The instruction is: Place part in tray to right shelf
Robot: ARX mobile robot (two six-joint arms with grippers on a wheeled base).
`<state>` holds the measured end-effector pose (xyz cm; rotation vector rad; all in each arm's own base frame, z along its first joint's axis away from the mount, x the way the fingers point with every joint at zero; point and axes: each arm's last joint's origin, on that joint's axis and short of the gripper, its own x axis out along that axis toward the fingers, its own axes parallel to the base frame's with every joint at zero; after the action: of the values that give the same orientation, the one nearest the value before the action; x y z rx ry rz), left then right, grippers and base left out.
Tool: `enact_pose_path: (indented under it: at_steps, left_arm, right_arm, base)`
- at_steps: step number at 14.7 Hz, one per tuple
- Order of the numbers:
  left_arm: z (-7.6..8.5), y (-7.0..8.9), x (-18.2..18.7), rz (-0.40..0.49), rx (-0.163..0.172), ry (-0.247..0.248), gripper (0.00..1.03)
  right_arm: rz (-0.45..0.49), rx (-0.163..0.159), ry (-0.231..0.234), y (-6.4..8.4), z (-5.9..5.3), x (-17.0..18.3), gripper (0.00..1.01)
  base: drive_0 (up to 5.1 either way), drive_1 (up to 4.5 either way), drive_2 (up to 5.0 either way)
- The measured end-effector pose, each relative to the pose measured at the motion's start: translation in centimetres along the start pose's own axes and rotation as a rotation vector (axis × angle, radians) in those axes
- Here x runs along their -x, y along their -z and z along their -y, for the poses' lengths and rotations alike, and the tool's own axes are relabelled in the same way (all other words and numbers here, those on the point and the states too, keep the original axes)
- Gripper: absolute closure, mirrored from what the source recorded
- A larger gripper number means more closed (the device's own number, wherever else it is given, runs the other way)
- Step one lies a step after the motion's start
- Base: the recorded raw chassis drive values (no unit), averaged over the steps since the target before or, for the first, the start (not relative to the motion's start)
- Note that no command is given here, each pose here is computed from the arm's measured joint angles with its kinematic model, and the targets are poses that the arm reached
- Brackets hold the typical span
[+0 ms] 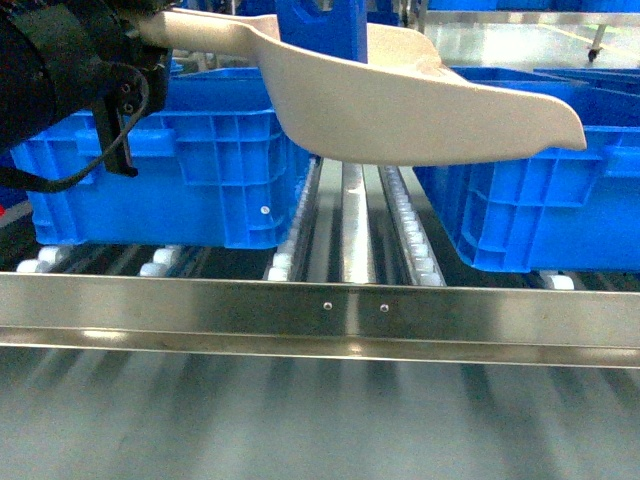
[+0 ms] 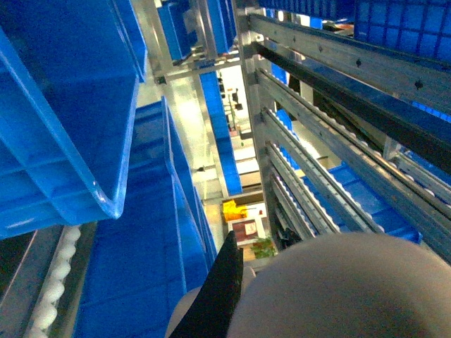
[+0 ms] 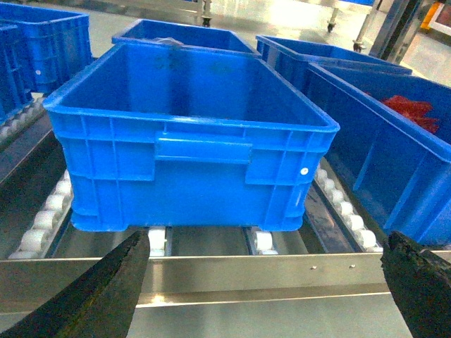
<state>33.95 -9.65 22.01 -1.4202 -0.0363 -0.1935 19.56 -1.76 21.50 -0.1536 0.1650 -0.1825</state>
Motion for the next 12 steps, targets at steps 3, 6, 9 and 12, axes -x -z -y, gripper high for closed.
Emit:
enact_pose_path:
  at_steps: [3, 6, 9, 12]
  left_arm:
    - [4.6, -4.9, -1.7, 0.254, -0.036, -0.028, 0.9]
    - [7.3, -11.1, -7.3, 0.564, -0.371, -0.241, 0.9]
    - [7.7, -11.7, -8.4, 0.616, -0.455, -0.275, 0.9]
    - [7.6, -12.5, -10.0, 0.658, -0.569, -0.326, 0.9]
  right_arm:
    - [0.0, 0.0, 0.0, 0.0, 0.0, 0.0, 0.03]
    - [0.0, 0.0, 0.0, 0.0, 0.0, 0.0, 0.03]
    - [0.0, 0.0, 0.0, 0.0, 0.0, 0.0, 0.03]
    - [0.0, 0.0, 0.0, 0.0, 0.0, 0.0, 0.03]
  base:
    - [0.0, 0.0, 0.0]
    - [0.0, 0.0, 0.0]
    - [0.0, 0.0, 0.0]
    - [0.0, 0.0, 0.0]
